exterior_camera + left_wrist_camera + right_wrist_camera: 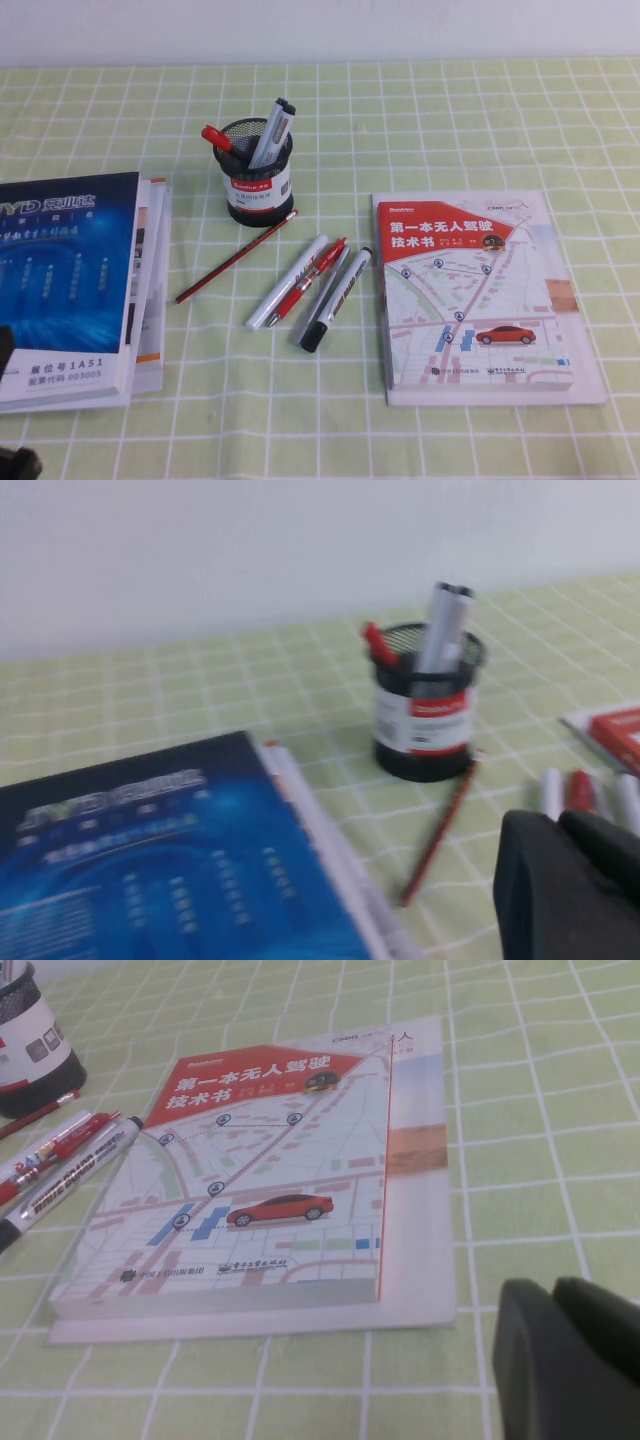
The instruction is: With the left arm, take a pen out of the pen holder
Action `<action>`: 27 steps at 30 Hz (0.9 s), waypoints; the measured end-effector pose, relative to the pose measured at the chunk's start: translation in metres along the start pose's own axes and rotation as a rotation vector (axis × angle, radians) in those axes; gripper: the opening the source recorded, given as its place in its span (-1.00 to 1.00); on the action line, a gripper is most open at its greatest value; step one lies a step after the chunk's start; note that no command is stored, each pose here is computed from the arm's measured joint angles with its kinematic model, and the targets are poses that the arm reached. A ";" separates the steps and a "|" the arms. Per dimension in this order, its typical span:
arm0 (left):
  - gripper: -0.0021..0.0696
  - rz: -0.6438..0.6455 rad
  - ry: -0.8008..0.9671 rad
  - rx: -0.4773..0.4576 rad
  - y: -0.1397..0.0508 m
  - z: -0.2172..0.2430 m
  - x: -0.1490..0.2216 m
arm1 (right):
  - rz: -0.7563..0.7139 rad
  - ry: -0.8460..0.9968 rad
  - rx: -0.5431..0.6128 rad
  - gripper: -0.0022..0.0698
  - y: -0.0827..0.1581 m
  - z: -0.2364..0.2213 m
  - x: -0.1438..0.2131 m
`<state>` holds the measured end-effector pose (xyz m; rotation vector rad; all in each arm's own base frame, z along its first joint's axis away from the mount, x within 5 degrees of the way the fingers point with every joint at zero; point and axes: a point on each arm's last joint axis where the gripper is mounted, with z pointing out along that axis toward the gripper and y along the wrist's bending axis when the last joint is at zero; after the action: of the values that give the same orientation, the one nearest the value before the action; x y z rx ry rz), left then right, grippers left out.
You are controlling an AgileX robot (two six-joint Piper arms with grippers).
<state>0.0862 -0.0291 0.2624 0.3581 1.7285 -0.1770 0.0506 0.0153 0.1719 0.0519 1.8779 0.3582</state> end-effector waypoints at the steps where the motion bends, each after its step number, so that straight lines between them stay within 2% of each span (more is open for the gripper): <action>1: -0.95 -0.005 -0.025 -0.033 0.002 -0.006 0.008 | 0.000 0.000 0.000 -0.98 0.000 0.000 0.000; 5: -0.95 -0.024 -0.106 -0.153 0.006 -0.022 0.034 | 0.000 0.000 0.000 -0.98 0.000 0.000 0.000; 10: -0.95 -0.080 -0.139 -0.254 0.008 -0.027 0.060 | 0.000 0.000 0.000 -0.98 0.000 0.000 0.000; 17: -0.95 -0.165 -0.062 -0.228 0.005 -0.021 0.081 | 0.000 0.000 0.000 -0.98 0.000 0.000 0.000; 27: -0.95 -0.112 0.066 -0.202 0.002 -0.021 0.092 | 0.000 0.000 0.000 -0.98 0.000 0.000 0.000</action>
<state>0.0536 -0.0079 0.1767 0.1197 1.8150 -0.0711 0.0506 0.0153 0.1719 0.0519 1.8779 0.3582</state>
